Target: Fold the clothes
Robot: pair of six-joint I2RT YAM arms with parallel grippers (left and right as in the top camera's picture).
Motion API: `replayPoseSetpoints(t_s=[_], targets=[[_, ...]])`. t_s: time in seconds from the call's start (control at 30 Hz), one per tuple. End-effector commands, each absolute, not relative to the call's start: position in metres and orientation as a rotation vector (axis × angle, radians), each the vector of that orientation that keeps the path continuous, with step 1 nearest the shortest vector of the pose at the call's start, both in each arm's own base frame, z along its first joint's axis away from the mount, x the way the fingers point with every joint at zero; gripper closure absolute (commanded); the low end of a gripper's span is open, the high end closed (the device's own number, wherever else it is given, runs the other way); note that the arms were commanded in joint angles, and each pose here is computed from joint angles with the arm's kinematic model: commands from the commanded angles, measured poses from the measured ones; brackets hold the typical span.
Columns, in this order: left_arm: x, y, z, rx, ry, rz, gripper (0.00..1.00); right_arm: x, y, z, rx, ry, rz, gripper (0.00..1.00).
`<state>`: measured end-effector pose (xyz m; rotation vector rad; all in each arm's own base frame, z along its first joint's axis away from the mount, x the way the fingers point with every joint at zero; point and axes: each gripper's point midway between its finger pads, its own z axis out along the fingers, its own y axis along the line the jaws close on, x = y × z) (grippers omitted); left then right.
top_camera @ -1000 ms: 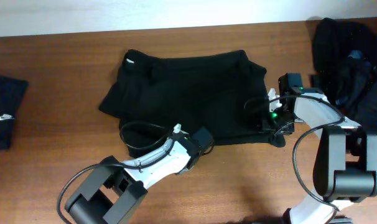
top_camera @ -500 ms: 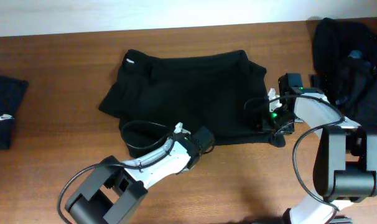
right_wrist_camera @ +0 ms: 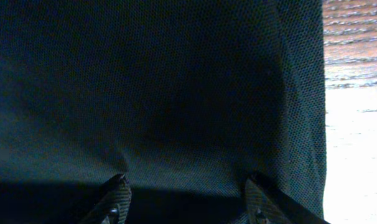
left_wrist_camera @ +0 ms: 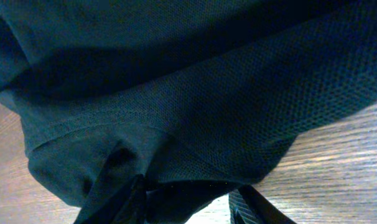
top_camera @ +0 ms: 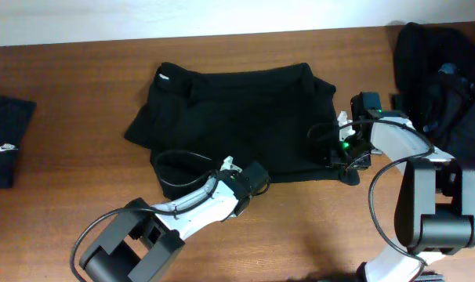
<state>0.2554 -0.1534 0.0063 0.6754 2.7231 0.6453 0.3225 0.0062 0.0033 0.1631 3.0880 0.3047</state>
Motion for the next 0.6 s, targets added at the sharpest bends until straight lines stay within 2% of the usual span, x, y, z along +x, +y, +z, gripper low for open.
replayPoseSetpoints(t_s=[0.0,0.07,0.1,0.13,0.17,0.23,0.3,0.57], targets=[[0.24,-0.144,-0.01,0.76,2.779,0.669,0.57,0.314,0.004,-0.002,0.182,3.121,0.3,0.36],[0.24,-0.144,-0.01,0.76,2.78,0.667,0.58,0.314,0.004,-0.002,0.182,3.12,0.3,0.36],[0.239,-0.145,-0.01,0.761,2.785,0.659,0.62,0.314,0.004,-0.002,0.182,3.12,0.3,0.36],[0.239,-0.146,-0.011,0.76,2.79,0.648,0.72,0.314,0.004,-0.002,0.182,3.12,0.3,0.36],[0.238,-0.148,-0.012,0.759,2.794,0.634,0.88,0.314,0.004,-0.002,0.182,3.12,0.3,0.36],[0.239,-0.151,-0.013,0.754,2.795,0.611,0.96,0.314,0.004,-0.002,0.181,3.121,0.3,0.36],[0.241,-0.154,-0.013,0.746,2.786,0.597,1.0,0.314,0.004,-0.002,0.181,3.121,0.3,0.36],[0.23,-0.144,-0.006,0.787,2.839,0.658,1.0,0.315,0.004,-0.002,0.181,3.119,0.299,0.36]])
